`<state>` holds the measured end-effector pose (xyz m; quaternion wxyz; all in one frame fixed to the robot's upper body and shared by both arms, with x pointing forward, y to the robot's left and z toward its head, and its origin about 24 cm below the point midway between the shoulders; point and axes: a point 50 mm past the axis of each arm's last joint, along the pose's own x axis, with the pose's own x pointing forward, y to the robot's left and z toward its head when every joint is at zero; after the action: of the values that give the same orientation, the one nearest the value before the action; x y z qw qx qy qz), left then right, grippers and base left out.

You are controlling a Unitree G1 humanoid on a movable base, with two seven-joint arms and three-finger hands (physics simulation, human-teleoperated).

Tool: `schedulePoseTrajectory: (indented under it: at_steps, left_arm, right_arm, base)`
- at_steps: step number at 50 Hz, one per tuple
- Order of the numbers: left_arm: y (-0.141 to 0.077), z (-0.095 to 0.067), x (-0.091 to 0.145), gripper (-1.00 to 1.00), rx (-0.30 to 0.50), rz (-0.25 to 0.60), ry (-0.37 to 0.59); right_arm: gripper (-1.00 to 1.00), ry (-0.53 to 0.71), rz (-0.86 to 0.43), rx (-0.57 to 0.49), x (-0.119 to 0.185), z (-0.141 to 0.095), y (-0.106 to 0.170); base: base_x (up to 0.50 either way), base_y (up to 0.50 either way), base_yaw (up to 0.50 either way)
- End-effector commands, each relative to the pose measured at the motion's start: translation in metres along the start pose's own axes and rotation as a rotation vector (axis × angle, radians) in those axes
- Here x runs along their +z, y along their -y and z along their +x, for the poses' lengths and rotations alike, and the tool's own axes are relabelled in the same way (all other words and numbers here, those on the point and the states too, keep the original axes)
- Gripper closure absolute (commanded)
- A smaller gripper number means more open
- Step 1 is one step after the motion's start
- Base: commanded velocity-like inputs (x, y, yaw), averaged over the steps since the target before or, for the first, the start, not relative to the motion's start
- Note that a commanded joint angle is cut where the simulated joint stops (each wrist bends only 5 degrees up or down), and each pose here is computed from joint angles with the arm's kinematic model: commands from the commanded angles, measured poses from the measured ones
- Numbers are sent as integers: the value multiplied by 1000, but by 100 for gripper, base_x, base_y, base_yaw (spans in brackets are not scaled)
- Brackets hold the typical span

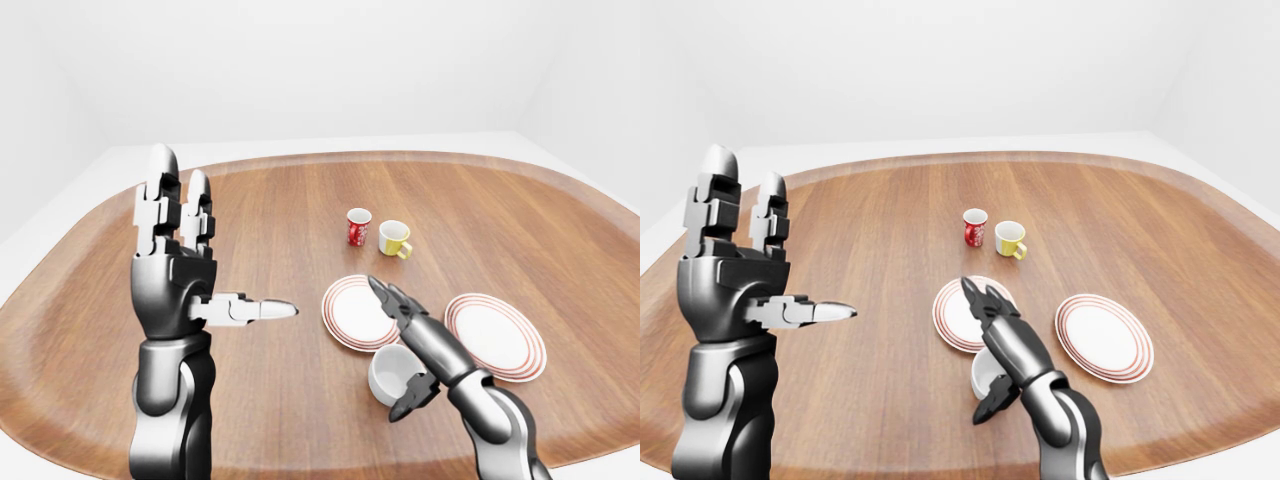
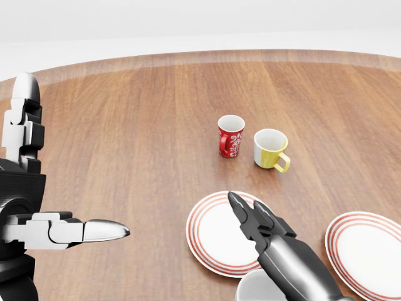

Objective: Put the white mug on the left plate.

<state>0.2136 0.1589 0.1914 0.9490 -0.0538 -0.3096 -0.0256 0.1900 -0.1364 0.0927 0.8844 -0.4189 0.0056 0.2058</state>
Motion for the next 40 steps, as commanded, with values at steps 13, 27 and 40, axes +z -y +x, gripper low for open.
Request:
schedulePoseTrajectory:
  at_steps: [13, 27, 40]
  left_arm:
    - [0, 0, 1, -100, 1, -2, 3]
    - [-1, 1, 1, -100, 3, -3, 6]
    - [-1, 0, 1, -100, 2, -3, 5]
  right_arm:
    - [-100, -132, 2, 56, -29, 3, -9]
    - [-100, -166, -3, 80, -37, 10, -15]
    - [-100, -187, -6, 67, -43, 17, -17]
  base:
    - [0, 0, 0]
    - [0, 0, 0]
    - [0, 0, 0]
